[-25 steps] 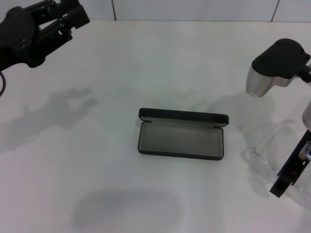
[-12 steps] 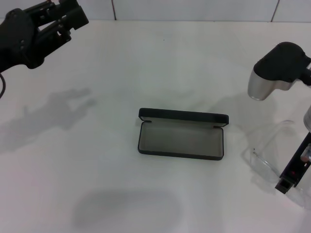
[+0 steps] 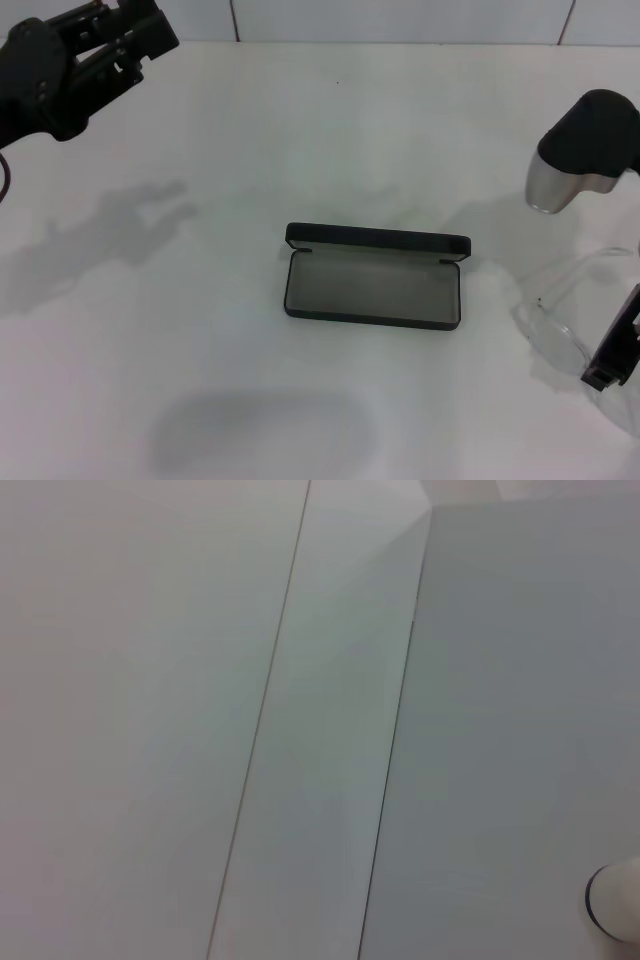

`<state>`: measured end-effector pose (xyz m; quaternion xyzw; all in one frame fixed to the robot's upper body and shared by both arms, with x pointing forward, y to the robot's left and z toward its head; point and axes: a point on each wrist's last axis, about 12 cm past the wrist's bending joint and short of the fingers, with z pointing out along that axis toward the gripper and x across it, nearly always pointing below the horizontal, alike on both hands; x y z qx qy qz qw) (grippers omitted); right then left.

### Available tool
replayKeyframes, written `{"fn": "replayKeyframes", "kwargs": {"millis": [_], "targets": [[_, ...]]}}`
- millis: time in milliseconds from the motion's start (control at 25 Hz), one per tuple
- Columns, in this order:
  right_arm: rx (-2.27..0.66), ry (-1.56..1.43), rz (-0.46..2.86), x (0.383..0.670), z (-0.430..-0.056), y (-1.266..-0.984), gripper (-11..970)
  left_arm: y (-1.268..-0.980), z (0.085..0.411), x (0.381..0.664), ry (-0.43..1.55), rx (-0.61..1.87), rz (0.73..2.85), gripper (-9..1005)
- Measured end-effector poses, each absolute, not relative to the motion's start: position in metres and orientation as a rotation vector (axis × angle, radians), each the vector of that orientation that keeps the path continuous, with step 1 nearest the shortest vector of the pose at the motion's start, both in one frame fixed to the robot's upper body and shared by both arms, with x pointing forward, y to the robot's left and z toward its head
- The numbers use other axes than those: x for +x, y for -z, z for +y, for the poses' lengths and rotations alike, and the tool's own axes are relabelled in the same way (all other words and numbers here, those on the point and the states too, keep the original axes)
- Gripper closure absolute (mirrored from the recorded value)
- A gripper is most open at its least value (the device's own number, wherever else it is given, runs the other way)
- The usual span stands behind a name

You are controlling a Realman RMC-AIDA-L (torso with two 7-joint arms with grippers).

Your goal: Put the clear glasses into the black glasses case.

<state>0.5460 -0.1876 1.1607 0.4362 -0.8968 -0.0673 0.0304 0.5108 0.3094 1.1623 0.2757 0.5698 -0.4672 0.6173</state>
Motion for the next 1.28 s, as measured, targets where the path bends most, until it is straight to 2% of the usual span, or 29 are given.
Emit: {"fn": "replayKeyframes", "kwargs": {"millis": [280,480,600,800,840,880,920,1040,1280], "targets": [[1.310,0.320,-2.905,0.552,-0.217,-1.189,872,-1.163,0.310,0.511,1.083,0.624,1.307,738],[1.304,0.522,-3.060,0.554,-0.252,-1.221,881,-1.165,0.309,0.511,1.090,0.622,1.296,744],[1.417,0.707,-3.142,0.549,-0.266,-1.241,886,-1.166,0.310,0.511,1.091,0.615,1.283,747],[1.811,0.995,-3.159,0.531,-0.277,-1.262,891,-1.171,0.310,0.511,1.100,0.608,1.247,753],[1.811,0.995,-3.159,0.531,-0.277,-1.262,891,-1.172,0.309,0.511,1.104,0.609,1.238,754],[2.110,1.154,-3.042,0.522,-0.274,-1.265,892,-1.173,0.309,0.511,1.109,0.608,1.230,755],[2.163,1.173,-3.018,0.521,-0.273,-1.266,892,-1.174,0.309,0.511,1.114,0.605,1.223,756],[2.524,1.365,-2.789,0.512,-0.266,-1.262,892,-1.177,0.309,0.511,1.137,0.591,1.206,760],[2.789,1.462,-2.521,0.524,-0.238,-1.239,891,-1.180,0.303,0.509,1.177,0.624,1.166,767]]}}
